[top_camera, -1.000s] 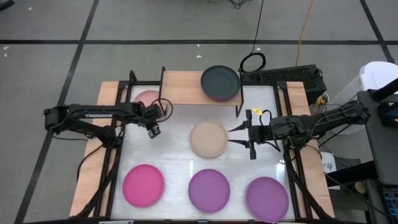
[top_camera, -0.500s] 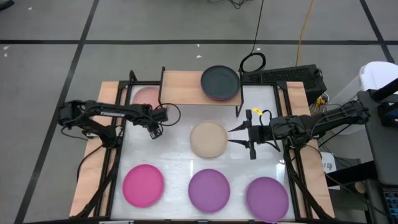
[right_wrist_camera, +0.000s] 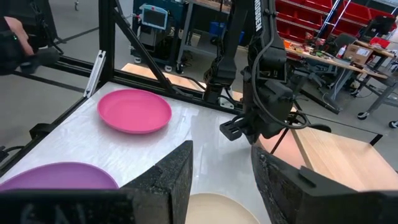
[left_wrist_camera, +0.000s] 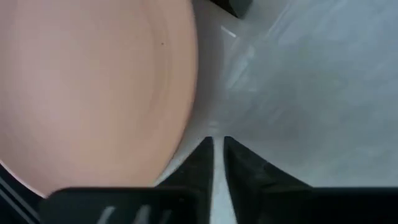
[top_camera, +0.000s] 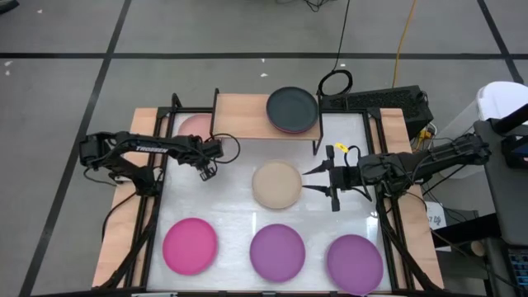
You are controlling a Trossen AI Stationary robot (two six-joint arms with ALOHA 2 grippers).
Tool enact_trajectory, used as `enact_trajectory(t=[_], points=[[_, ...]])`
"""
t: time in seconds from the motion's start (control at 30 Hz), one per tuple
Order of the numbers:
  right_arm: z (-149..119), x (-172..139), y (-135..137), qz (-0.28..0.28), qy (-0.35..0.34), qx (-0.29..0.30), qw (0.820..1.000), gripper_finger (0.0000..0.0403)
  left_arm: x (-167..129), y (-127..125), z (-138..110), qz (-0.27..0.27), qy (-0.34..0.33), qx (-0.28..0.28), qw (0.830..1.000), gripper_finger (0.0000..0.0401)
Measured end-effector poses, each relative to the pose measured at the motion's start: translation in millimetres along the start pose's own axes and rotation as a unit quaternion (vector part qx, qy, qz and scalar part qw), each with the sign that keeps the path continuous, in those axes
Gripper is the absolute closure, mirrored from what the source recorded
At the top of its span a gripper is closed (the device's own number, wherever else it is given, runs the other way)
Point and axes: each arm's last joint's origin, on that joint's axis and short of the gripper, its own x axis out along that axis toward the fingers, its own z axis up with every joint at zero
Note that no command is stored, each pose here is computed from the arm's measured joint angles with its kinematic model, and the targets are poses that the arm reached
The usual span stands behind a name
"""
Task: Place and stack plates onto a shelf
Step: Stack the light pink plate on the black plate on the shelf
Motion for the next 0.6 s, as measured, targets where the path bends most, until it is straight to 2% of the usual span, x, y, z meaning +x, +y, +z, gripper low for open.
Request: enact_trajectory(t=[0.1,0.2,0.33,0.6], points=[[0,0,0,0.000,0.000,0.000,1.000,0.0259,0,-1,0,-0.011,0.003,-0.004,1.000,0.0393],[0,0,0,0.000,0.000,0.000,1.000,0.0259,-1,-4,-1,-0.034,0.008,-0.001,0.999,0.0395],[0,0,0,0.000,0.000,0.000,1.000,0.0259,-4,-9,-3,-0.039,0.003,0.002,0.999,0.0396],[0,0,0,0.000,0.000,0.000,1.000,0.0259,-27,-9,-1,0.013,-0.004,-0.004,1.000,0.0397]])
